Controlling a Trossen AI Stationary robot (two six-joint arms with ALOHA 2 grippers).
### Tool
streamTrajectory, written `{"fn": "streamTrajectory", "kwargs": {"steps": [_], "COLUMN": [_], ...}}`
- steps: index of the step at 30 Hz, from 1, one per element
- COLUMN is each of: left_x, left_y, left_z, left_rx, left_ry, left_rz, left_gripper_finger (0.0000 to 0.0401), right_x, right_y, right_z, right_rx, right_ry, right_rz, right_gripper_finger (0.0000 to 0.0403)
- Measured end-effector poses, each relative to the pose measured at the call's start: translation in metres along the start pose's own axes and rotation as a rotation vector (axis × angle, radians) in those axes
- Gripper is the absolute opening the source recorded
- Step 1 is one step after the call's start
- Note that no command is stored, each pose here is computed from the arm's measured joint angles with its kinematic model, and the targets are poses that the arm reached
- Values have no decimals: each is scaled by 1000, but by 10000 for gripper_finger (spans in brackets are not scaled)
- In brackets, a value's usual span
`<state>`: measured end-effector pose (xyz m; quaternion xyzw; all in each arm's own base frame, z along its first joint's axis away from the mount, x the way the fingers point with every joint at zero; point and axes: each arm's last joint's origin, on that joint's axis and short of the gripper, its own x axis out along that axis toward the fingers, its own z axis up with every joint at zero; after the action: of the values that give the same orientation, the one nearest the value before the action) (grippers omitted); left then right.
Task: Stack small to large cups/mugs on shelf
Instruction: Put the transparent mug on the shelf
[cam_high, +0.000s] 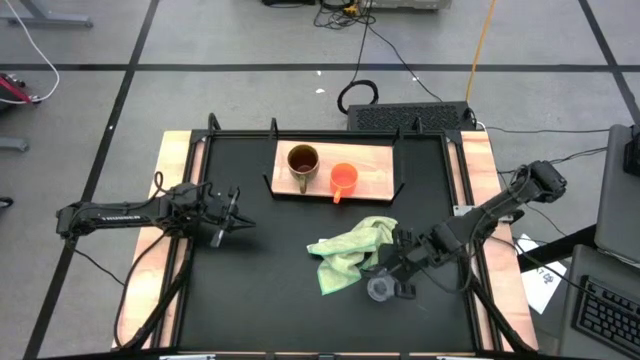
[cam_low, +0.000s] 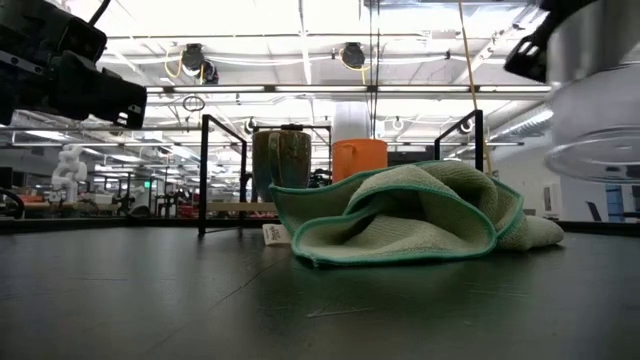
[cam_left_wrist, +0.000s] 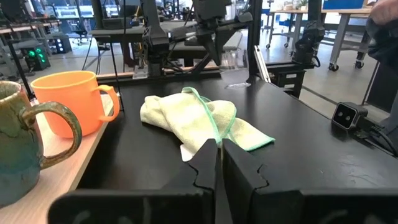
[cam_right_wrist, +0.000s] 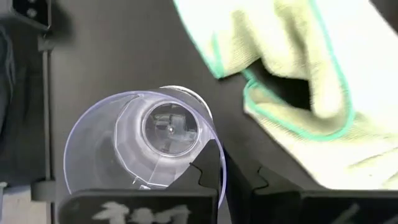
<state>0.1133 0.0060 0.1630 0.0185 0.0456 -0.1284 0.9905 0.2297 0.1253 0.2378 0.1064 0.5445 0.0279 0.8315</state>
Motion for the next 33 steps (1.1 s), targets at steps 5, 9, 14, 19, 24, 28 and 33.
{"fn": "streamTrajectory", "kwargs": {"steps": [5,9,14,19,24,28,33], "left_x": [0,0,0,0,0,0,0], "left_y": [0,0,0,0,0,0,0], "left_z": [-1,-1,-1,-2,-3,-3,-3], "left_rx": [-6,5,14,10,3,2,1], "left_ry": [14,14,13,16,33,34,34], "left_rz": [-1,-1,-1,-1,-3,-3,-3], "left_gripper_finger": [26,26,26,26,26,26,26], "right_x": [-9,-25,-47,-65,-85,-104,-122], "right_y": [-7,-8,-14,-24,-40,-58,-88], "right_z": [17,36,59,73,85,94,102], "right_rx": [27,21,23,40,69,96,153], "right_ry": [-45,-113,-197,-255,-302,-316,-313], "right_rz": [1,21,30,-33,-161,-234,-310], "right_gripper_finger": [0,0,0,0,0,0,0]}}
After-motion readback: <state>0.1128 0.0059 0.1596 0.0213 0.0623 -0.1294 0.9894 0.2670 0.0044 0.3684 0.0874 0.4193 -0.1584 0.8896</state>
